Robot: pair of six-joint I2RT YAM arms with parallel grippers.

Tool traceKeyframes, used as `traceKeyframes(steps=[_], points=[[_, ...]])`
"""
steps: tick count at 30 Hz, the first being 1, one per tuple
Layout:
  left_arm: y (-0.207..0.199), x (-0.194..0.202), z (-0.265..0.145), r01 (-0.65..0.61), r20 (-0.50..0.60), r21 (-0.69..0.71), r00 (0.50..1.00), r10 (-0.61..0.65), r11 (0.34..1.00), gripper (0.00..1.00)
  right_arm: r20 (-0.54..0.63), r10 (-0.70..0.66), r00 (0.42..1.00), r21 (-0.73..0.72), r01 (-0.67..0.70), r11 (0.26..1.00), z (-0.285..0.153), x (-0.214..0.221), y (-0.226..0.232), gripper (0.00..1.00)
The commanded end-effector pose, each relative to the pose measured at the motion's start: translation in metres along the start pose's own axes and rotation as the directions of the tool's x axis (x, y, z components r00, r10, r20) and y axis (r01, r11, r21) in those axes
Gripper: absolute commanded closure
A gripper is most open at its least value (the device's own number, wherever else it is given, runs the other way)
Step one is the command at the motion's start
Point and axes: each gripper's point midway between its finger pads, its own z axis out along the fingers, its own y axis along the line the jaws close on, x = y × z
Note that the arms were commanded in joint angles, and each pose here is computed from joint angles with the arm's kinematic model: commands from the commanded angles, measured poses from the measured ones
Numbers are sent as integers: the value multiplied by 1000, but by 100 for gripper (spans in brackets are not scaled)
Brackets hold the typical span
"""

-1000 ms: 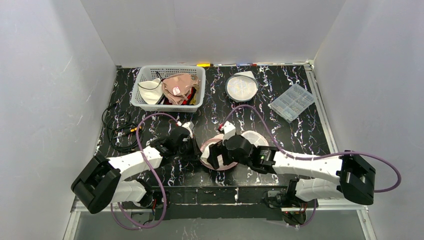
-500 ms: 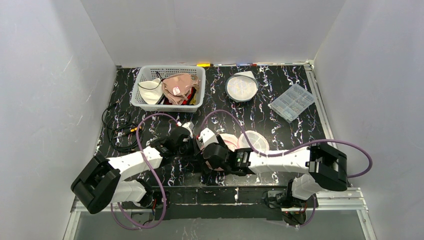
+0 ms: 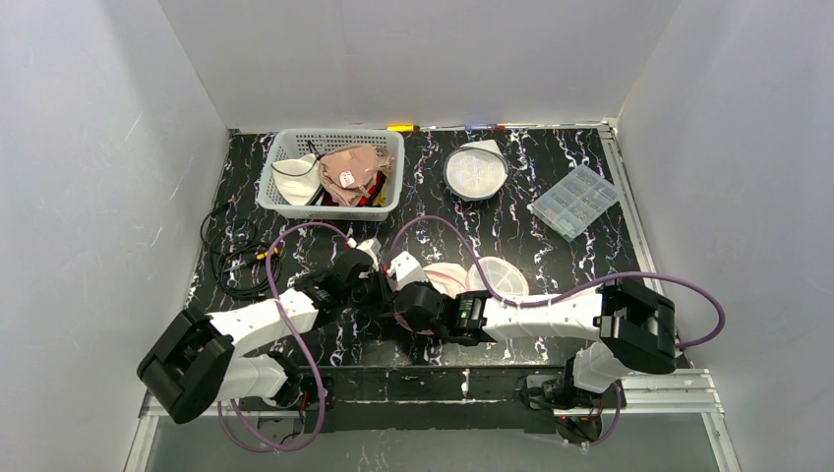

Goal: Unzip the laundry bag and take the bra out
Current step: Pick up the bra from the laundry bag.

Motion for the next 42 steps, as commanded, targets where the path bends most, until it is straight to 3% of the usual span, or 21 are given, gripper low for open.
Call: traceKeyframes(steps=[1,4,7,10,19,30,35,42], points=[[-7,-4,-5,-6,23,19,1000,6,1000,100,-6,-7,1000,25,7,1000,0,-7,0,51],[-8,-5,-7,-6,27,25,1000,5,1000,100,-36,-17,999,18,18,1000,2,0,2,57],[-9,-7,-8,-10,33,26,999,9,1000,100,-41,-13,999,18,13,1000,1,2,2,82],[-10,-8,-10,-12,38,27,999,11,1000,100,-3,6,1000,4,-6,1000,-6,-9,1,99],[-12,-13,-10,-18,49,21,999,17,1000,100,127,59,990,-81,-49,995,-53,-49,-8,99],[-18,-20,-6,-28,44,9,999,27,1000,100,243,273,931,-286,-200,937,-95,-83,-22,99],[-15,-22,-6,-24,44,-14,999,25,1000,100,327,290,899,-260,-210,942,-114,-101,-44,99],[-10,-27,-13,-31,54,-72,998,35,997,100,366,213,906,-150,-169,974,-133,-115,-70,99]])
